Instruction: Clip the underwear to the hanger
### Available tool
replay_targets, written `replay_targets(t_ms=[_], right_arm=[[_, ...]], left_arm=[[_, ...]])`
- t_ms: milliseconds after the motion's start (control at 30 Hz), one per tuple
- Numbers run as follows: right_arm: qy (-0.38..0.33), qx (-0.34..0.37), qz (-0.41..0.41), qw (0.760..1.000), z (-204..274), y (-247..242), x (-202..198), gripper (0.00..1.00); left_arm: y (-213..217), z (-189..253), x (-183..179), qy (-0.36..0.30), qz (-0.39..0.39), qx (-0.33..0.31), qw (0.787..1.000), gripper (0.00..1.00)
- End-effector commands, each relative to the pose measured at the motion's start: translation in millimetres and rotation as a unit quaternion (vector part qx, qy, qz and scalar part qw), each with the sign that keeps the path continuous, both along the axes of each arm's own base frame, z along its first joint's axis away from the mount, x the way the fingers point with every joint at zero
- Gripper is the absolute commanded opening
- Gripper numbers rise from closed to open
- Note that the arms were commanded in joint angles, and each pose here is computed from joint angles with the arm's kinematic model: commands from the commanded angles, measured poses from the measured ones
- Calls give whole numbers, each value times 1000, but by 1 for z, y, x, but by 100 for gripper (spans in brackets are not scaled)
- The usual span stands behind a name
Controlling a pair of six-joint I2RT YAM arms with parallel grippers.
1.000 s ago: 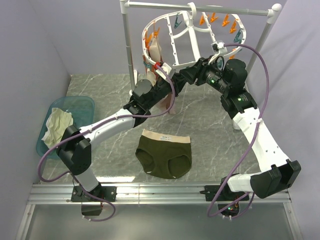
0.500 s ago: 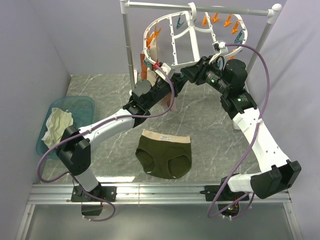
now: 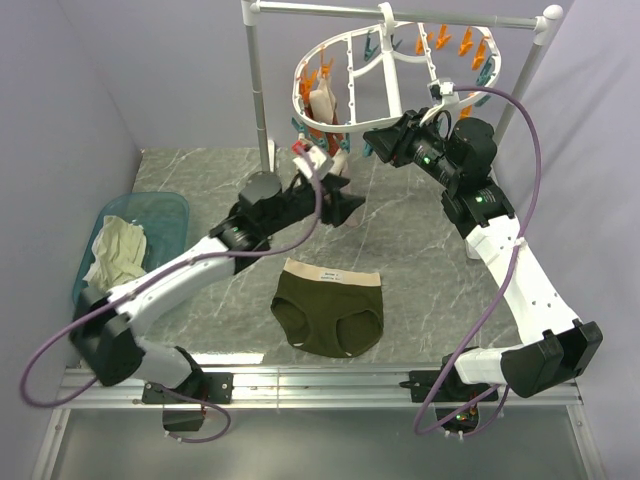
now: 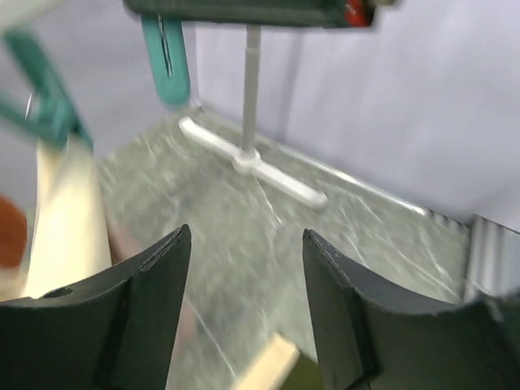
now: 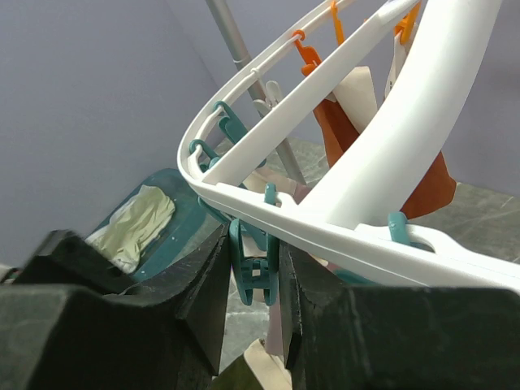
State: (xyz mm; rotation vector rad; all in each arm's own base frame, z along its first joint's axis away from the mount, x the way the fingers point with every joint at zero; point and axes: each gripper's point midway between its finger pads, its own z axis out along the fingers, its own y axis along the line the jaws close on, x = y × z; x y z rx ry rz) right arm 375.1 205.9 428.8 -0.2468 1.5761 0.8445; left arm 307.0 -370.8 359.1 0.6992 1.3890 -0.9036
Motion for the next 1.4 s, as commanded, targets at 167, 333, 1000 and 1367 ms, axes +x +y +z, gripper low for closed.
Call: replay_targets(t_ms=[167, 333, 1000, 1367], right_arm=[[-45, 9, -15, 999, 24, -9, -7, 0], [-41, 7, -18, 999, 21, -9, -6, 0], [-38, 5, -21, 999, 16, -10, -6, 0], [-40, -5, -20, 999, 12, -12, -8, 0]], left_arm=[[64, -88, -53, 190, 25, 81, 978, 64], [96, -153, -55, 322, 72, 137, 934, 66], [137, -305, -40, 515, 254, 262, 775, 98], [95, -335, -43, 505, 219, 331, 767, 98]])
